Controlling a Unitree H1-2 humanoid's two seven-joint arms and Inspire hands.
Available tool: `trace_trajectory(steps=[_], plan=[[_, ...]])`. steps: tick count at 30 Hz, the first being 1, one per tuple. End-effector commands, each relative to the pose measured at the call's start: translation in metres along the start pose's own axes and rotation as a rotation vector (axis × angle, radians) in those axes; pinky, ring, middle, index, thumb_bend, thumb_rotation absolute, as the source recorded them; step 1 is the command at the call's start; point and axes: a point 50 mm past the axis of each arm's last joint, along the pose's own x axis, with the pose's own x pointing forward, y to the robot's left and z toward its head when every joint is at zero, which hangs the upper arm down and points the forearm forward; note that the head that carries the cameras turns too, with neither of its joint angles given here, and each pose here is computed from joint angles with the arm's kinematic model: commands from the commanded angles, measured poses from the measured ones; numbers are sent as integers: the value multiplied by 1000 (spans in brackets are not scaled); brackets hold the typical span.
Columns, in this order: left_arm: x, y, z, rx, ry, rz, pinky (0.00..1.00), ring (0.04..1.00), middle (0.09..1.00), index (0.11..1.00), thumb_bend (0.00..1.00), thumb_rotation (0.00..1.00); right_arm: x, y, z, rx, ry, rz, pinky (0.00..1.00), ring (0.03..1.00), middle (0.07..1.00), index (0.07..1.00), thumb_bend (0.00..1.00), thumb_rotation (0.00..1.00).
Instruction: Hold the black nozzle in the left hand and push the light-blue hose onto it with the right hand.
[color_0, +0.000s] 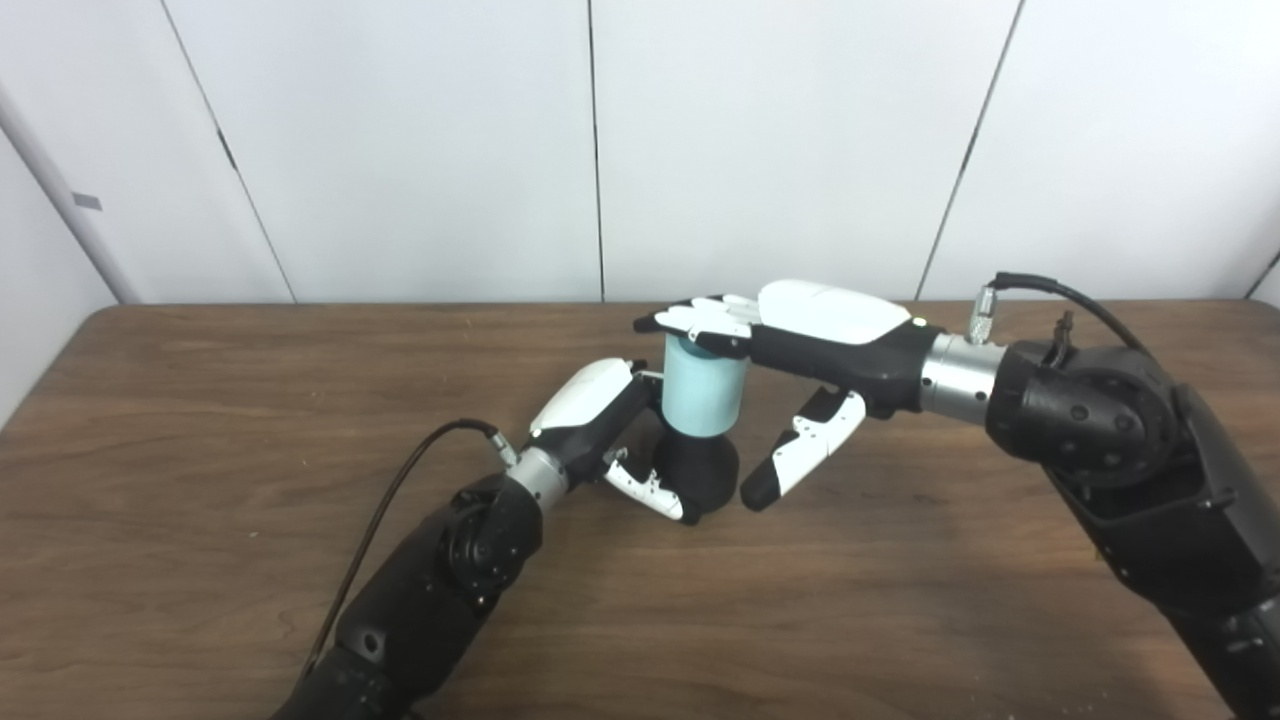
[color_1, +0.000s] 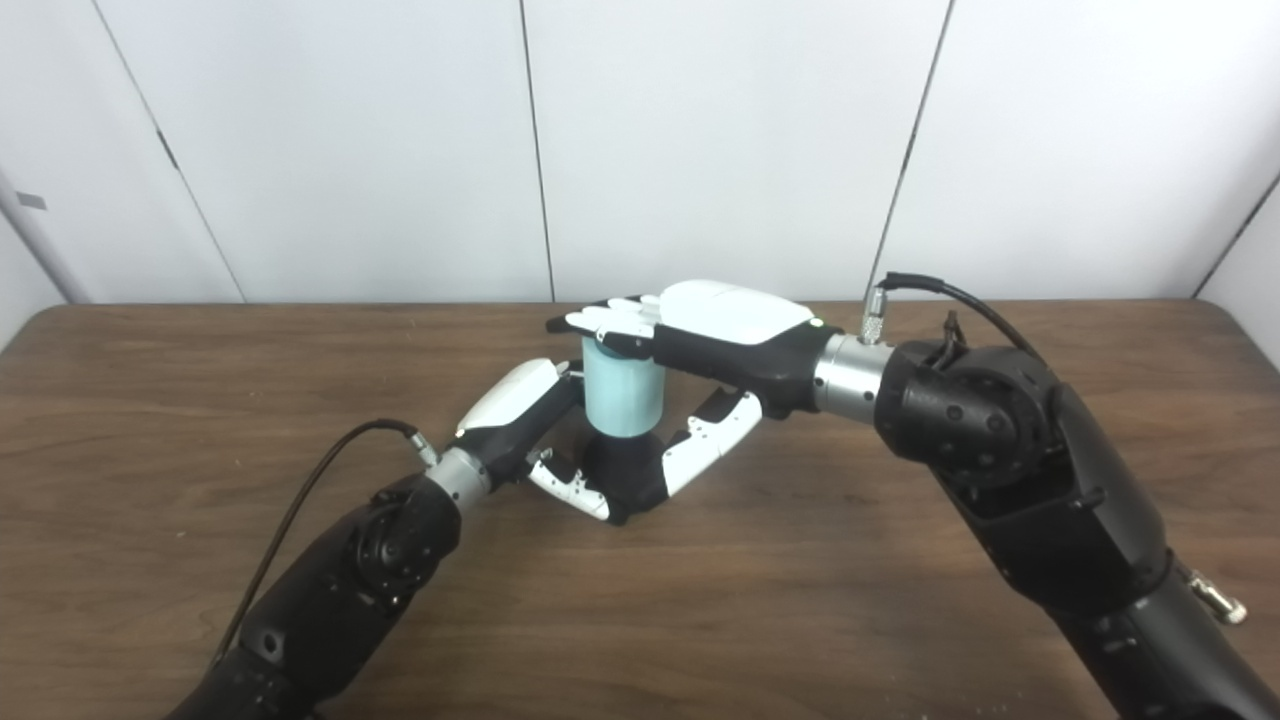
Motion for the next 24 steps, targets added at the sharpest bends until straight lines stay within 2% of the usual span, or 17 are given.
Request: trace_trajectory(steps=[1, 6, 7, 10, 18, 24], plan=[[-14, -33, -21, 26, 99, -159, 1000, 640, 502, 475, 525, 0, 0, -9, 2, -68, -7, -10, 1000, 1000, 1000, 1000, 881, 895], [-14, -34, -20, 24, 95, -159, 1000, 640, 501, 476, 525, 0, 3, 0, 1, -125, 4, 29, 1000, 1000, 1000, 1000, 884, 891], [-15, -34, -20, 25, 95, -159, 1000, 640, 501, 476, 525, 0, 3, 3, 1, -146, 6, 41, 1000, 1000, 1000, 997, 891, 863], [-15, -34, -21, 23, 96, -159, 1000, 640, 501, 476, 525, 0, 5, 9, 1, -209, 17, 71, 1000, 1000, 1000, 1000, 888, 888], [-13, -35, -20, 15, 103, -156, 1000, 640, 501, 476, 525, 0, 0, 18, -6, -303, 46, 83, 1000, 1000, 1000, 1000, 888, 885], [-13, -35, -19, 14, 100, -153, 1000, 638, 501, 476, 525, 0, -4, 28, 0, -335, 33, 87, 1000, 1000, 1000, 998, 888, 883]])
